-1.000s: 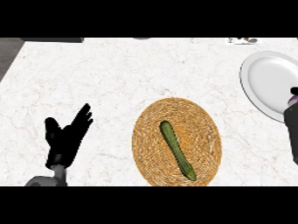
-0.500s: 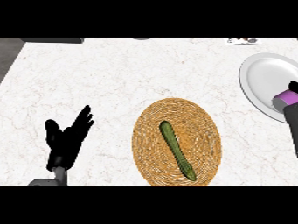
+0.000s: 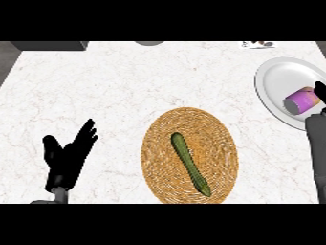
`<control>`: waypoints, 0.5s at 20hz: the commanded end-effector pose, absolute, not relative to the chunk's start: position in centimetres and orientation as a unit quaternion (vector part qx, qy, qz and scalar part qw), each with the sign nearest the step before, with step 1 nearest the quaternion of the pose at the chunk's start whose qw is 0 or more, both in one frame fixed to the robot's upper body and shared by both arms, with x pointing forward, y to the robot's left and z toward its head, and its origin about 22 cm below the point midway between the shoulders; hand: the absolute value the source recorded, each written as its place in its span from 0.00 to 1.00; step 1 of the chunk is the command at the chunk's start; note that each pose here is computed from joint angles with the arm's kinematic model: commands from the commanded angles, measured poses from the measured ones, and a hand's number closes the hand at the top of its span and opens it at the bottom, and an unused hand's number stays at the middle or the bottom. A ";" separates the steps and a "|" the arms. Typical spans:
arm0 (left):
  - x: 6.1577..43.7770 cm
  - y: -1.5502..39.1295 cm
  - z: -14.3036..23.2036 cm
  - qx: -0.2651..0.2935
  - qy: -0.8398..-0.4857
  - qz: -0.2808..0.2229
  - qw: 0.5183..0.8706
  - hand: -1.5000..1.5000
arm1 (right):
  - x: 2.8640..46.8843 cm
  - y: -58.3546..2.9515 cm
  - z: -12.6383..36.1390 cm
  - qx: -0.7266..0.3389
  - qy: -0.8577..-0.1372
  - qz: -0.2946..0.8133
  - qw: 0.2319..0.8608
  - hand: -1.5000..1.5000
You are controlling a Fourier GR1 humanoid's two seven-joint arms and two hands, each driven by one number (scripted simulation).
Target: Pick the can from the placemat and place it in the plate
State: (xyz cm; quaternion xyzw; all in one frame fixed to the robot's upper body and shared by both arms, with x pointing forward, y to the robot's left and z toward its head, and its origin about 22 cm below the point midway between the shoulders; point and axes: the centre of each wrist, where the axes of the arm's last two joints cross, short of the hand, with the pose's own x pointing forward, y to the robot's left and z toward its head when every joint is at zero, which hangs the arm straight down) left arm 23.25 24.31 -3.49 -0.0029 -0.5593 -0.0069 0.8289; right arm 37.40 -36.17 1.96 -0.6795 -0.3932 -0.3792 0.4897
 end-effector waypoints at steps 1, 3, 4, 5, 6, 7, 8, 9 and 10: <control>23.3 24.4 -3.7 0.008 -0.556 0.004 0.831 0.50 | 35.8 -33.8 1.5 -0.629 -0.437 -0.408 0.497 0.00; 23.7 24.5 -3.3 0.005 -0.556 -0.004 0.831 0.50 | 34.8 -31.8 1.0 -0.600 -0.468 -0.388 0.520 0.00; 23.6 23.7 -3.6 0.005 -0.554 -0.002 0.832 0.50 | 34.1 -31.2 0.7 -0.596 -0.478 -0.391 0.513 0.00; 23.4 22.2 -3.3 -0.002 -0.564 -0.008 0.826 0.50 | 33.3 -31.6 0.5 -0.587 -0.483 -0.390 0.520 0.00; 22.5 23.9 -4.2 0.010 -0.553 -0.005 0.833 0.50 | 32.3 -30.1 0.0 -0.578 -0.496 -0.373 0.530 0.00; 23.2 22.9 -4.0 0.016 -0.559 0.004 0.829 0.50 | 31.1 -30.1 -1.0 -0.577 -0.493 -0.378 0.529 0.00; 24.1 24.8 -4.0 0.013 -0.561 0.005 0.828 0.50 | 30.0 -29.8 -2.1 -0.576 -0.489 -0.372 0.539 0.00; 24.5 24.6 -3.4 0.009 -0.559 0.003 0.829 0.50 | 29.6 -29.7 -1.6 -0.566 -0.505 -0.358 0.544 0.00; 23.8 24.0 -4.0 0.000 -0.553 0.000 0.833 0.50 | 28.5 -28.5 -2.8 -0.564 -0.491 -0.364 0.555 0.00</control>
